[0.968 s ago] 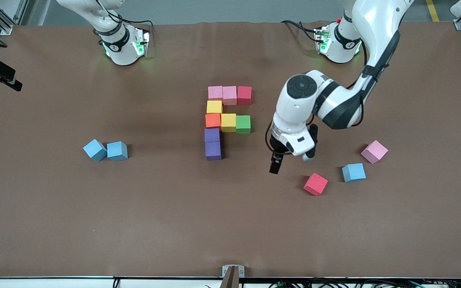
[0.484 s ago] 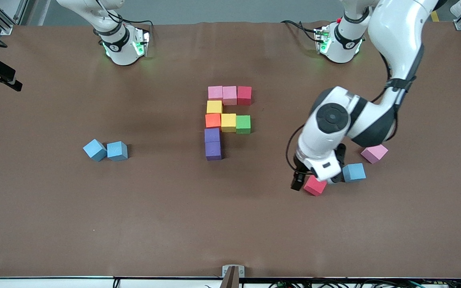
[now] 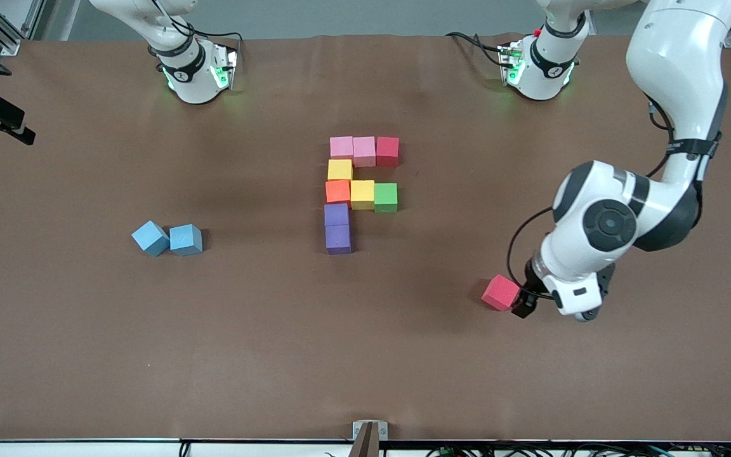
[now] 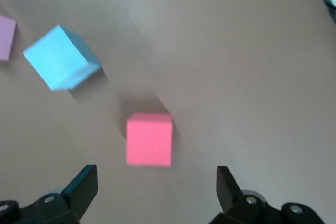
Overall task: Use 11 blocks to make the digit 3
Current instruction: 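Lower the left gripper onto the red cube and grasp it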
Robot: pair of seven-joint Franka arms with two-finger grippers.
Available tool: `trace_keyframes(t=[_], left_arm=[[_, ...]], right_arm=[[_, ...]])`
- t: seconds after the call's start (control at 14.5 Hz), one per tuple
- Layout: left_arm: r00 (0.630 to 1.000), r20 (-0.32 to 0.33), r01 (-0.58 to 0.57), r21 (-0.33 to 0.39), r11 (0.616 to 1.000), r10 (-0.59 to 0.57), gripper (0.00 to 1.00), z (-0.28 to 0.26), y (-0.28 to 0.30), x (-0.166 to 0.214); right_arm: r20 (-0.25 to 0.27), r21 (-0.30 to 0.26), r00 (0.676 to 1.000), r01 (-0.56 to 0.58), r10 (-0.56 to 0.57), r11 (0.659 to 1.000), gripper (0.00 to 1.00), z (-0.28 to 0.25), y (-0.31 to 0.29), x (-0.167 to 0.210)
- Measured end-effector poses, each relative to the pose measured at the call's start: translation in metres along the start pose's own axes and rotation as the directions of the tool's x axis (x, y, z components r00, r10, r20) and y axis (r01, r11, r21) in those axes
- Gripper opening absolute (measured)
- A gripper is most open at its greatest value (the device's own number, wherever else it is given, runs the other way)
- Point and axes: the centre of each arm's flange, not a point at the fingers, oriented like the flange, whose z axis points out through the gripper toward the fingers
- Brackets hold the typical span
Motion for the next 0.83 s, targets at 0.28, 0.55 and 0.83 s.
trace_keyframes(t=[0.28, 0.55, 0.83], left_arm=[[0.999, 0.053, -0.011, 0.029, 1.0, 0.009, 1.0, 0.028, -0.008, 0.023], [0.996, 0.087, -0.029, 0.043, 0.999, 0.025, 1.0, 0.064, -0.005, 0.015], [0.993, 0.115, -0.044, 0.034, 0.998, 0.04, 0.99, 0.097, 0.001, 0.0]], right_arm=[[0.0, 0.0, 1.0, 0.0, 0.0, 1.0, 1.0, 0.0, 0.0, 0.0], [0.0, 0.0, 1.0, 0.0, 0.0, 1.0, 1.0, 0.0, 0.0, 0.0], [0.0, 0.0, 1.0, 0.0, 0.0, 1.0, 1.0, 0.0, 0.0, 0.0]])
